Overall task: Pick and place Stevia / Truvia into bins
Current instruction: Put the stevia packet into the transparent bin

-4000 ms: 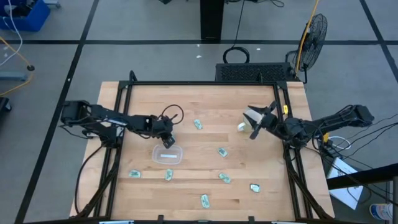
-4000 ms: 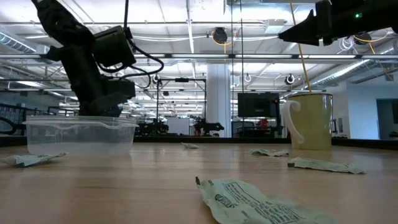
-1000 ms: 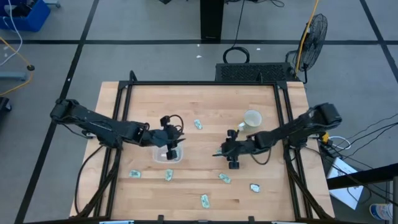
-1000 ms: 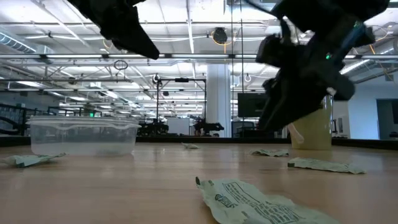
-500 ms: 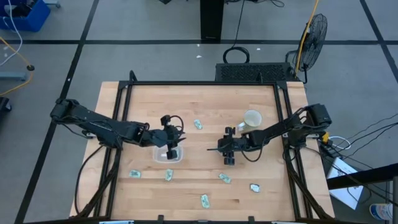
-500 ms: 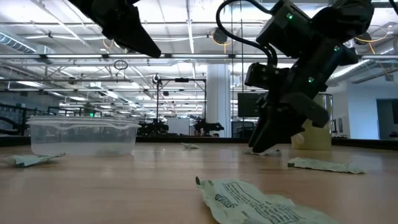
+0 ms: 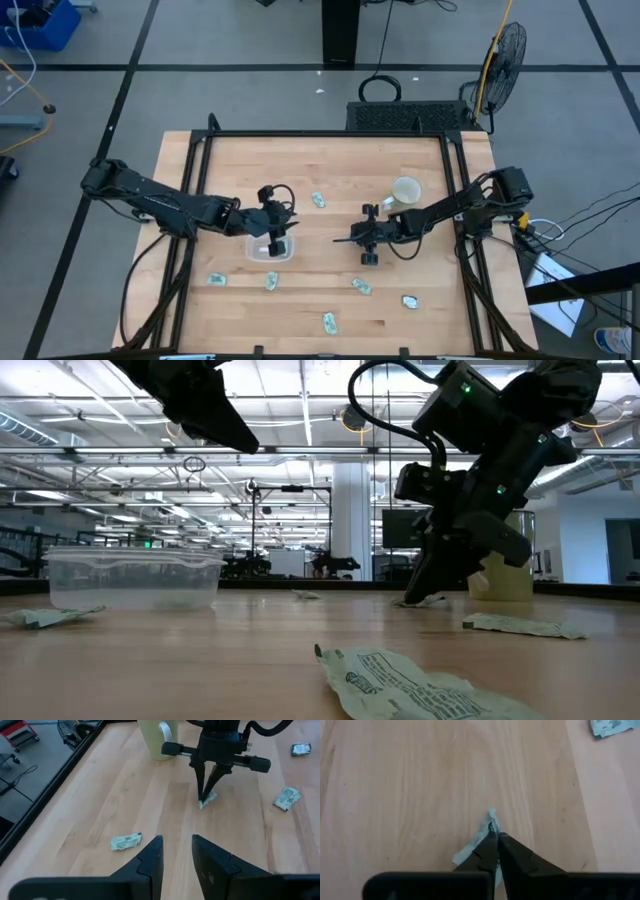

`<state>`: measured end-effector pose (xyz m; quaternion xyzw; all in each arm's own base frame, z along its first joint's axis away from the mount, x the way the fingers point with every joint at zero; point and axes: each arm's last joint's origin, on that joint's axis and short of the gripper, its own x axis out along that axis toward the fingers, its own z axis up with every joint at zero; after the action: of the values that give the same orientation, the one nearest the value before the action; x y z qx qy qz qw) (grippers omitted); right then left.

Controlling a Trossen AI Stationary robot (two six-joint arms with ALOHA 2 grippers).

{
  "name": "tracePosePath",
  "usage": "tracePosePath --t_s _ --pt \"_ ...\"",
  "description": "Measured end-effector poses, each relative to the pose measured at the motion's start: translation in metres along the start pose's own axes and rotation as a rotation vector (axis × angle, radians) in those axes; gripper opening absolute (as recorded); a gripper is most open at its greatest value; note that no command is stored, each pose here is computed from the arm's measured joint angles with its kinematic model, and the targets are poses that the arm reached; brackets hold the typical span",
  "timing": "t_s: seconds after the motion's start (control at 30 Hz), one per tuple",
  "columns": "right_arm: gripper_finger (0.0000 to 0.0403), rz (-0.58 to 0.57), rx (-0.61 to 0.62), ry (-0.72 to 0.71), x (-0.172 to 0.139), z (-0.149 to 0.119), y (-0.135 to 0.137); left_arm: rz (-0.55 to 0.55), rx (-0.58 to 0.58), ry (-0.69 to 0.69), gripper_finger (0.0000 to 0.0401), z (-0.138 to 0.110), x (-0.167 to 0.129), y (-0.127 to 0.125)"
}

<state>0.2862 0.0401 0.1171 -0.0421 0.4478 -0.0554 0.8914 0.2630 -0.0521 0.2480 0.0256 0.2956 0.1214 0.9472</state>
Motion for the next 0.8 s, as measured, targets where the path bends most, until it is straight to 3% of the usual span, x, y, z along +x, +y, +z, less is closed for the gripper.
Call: tracePosePath --t_s 0.17,0.33,0.53,0.7,0.8 --pt "0.0002 0.005 -0.043 -0.095 -0.015 0.018 -0.002 -0.047 -0.105 0.009 0.0108 0.000 0.000 -0.001" --pt "0.0001 -0.093 -0.048 -0.357 -0.038 0.048 -0.007 -0.125 -0.215 0.002 0.0108 0.002 0.000 -0.004" --pt "0.0001 -0.174 -0.055 -0.670 -0.052 0.076 -0.009 -0.091 -0.329 -0.105 0.0108 0.011 0.007 -0.005" --pt "0.0001 -0.202 -0.078 -0.795 -0.059 0.085 -0.008 -0.063 -0.363 -0.155 0.0108 0.014 0.023 -0.007" --pt "0.0001 -0.208 -0.084 -0.796 -0.058 0.085 -0.009 -0.060 -0.384 -0.182 0.0108 0.016 0.028 -0.006"
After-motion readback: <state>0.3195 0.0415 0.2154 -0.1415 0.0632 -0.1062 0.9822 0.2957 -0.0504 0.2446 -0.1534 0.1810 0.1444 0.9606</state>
